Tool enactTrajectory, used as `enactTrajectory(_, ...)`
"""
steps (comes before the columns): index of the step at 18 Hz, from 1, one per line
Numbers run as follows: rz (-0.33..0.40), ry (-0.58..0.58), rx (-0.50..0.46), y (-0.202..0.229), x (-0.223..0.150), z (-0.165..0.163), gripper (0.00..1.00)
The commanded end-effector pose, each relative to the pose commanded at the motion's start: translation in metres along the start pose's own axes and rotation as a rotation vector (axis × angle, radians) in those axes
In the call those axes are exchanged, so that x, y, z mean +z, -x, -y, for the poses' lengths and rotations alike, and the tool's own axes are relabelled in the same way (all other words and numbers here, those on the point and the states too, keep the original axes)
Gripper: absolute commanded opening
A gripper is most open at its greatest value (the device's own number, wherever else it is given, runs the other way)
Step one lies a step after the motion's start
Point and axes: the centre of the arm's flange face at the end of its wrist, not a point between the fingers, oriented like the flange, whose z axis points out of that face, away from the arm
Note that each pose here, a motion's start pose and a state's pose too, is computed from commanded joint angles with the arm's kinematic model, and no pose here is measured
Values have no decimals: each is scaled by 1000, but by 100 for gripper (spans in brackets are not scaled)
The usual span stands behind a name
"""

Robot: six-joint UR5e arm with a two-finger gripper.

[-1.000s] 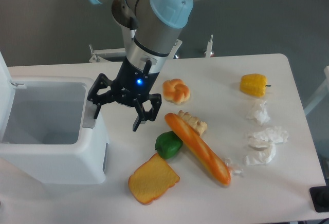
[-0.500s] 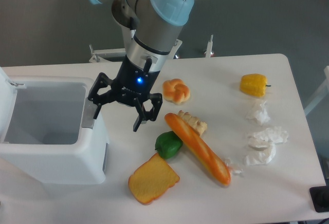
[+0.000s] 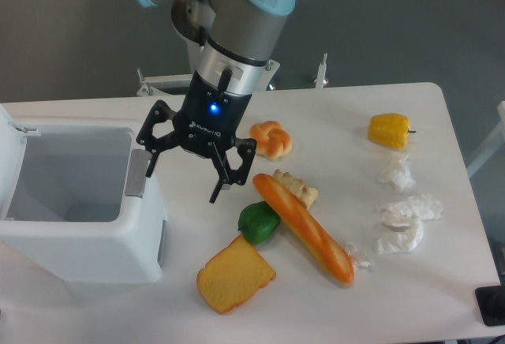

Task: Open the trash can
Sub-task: 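Lift the gripper away from the opened trash can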

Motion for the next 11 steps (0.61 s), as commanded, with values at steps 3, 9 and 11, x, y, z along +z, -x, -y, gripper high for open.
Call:
enactTrajectory(3, 43, 22, 34, 11, -5, -5, 100)
enactTrajectory(9, 155, 124, 114, 23, -7, -15, 100)
enactTrajectory(11, 185, 158, 132, 25, -7, -17, 100)
